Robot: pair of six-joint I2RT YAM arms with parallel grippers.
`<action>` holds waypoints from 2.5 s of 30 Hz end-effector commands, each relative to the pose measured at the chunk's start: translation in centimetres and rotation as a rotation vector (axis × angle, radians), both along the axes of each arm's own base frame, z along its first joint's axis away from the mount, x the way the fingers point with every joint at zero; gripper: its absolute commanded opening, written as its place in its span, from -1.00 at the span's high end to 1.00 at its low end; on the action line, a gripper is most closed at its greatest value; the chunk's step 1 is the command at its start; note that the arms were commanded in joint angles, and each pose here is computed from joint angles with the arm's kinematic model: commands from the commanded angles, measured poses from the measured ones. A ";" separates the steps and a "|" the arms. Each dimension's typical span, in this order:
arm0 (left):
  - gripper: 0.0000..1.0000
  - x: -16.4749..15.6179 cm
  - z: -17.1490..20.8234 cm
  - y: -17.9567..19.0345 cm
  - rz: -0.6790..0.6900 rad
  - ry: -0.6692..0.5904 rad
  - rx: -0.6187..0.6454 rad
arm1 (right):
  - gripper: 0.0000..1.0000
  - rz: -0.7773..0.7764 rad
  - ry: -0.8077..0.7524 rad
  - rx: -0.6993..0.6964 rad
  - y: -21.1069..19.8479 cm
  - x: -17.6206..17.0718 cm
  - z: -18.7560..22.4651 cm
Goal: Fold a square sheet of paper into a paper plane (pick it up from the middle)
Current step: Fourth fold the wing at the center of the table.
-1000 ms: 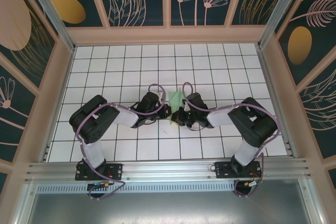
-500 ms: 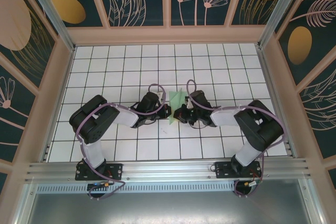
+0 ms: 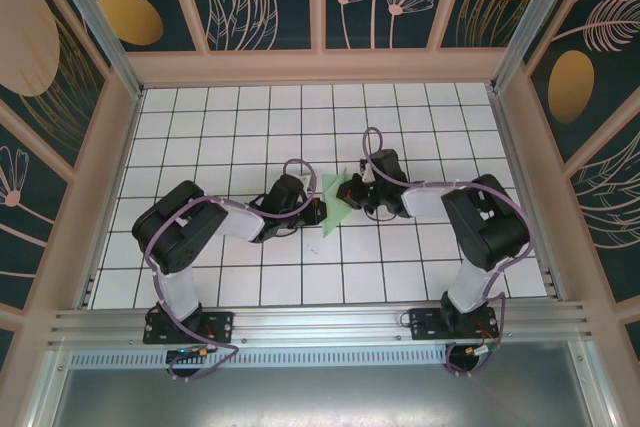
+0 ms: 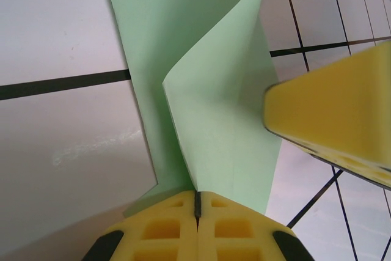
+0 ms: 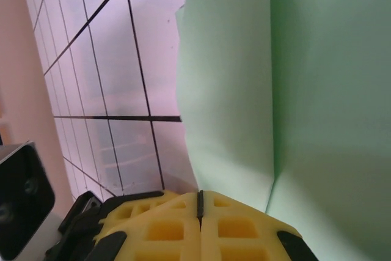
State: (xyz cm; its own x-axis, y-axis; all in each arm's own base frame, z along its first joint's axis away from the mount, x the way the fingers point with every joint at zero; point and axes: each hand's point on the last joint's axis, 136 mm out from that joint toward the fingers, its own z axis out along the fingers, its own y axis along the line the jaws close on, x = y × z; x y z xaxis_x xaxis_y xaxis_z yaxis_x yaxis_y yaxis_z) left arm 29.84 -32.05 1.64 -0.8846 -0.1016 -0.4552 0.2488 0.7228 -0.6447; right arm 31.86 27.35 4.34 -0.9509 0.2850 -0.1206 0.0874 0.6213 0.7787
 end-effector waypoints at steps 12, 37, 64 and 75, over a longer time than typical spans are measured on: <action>1.00 -0.9 -5.8 3.4 0.048 0.109 0.205 | 0.88 0.024 0.005 -0.029 -0.8 1.2 0.3; 1.00 -1.2 -6.4 3.2 0.026 0.128 0.213 | 0.89 -0.018 0.085 -0.199 -3.5 3.1 -5.2; 1.00 -1.3 -6.9 3.2 0.009 0.142 0.237 | 0.90 -0.017 0.086 -0.144 -3.8 7.9 -5.1; 1.00 -1.8 -7.6 3.7 0.013 0.147 0.244 | 0.86 -0.048 0.085 -0.133 -5.7 11.4 -4.6</action>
